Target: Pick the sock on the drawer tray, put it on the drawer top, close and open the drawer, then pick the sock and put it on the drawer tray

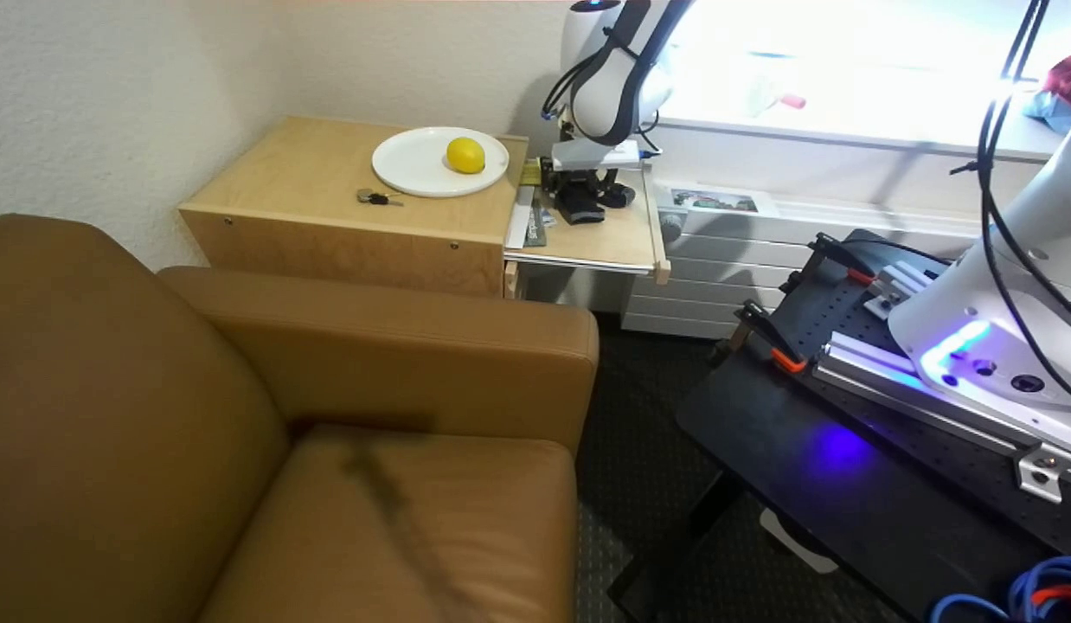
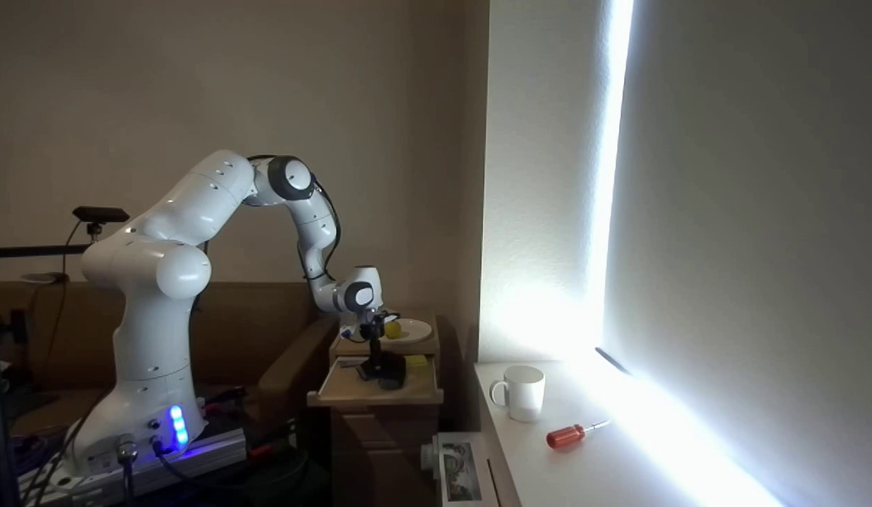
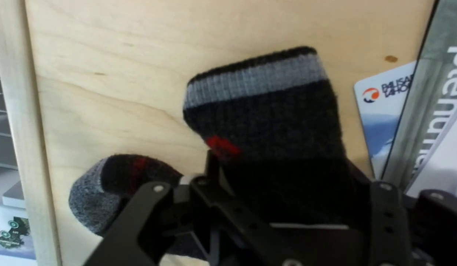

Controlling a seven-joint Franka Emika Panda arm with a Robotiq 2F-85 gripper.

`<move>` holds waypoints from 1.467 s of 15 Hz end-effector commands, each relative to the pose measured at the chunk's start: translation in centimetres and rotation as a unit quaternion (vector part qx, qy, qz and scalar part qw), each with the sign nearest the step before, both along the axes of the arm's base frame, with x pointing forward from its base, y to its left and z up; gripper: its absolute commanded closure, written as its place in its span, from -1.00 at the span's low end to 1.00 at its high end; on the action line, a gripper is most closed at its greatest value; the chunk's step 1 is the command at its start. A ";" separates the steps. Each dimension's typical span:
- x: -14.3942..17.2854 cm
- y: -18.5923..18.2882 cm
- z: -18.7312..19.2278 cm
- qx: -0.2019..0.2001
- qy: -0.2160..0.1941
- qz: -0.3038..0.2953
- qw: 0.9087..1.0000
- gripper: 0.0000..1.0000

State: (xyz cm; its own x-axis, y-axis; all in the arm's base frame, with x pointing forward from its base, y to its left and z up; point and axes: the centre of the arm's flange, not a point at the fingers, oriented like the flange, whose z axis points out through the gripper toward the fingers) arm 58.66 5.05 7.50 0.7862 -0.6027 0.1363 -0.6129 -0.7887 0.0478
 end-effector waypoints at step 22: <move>-8.3 4.1 33.0 0.020 -0.008 0.217 0.976 0.98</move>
State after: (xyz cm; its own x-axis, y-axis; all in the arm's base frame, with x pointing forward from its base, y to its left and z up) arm 53.11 5.69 36.01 0.9385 -0.3230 0.1223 -0.3348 -0.9378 0.0923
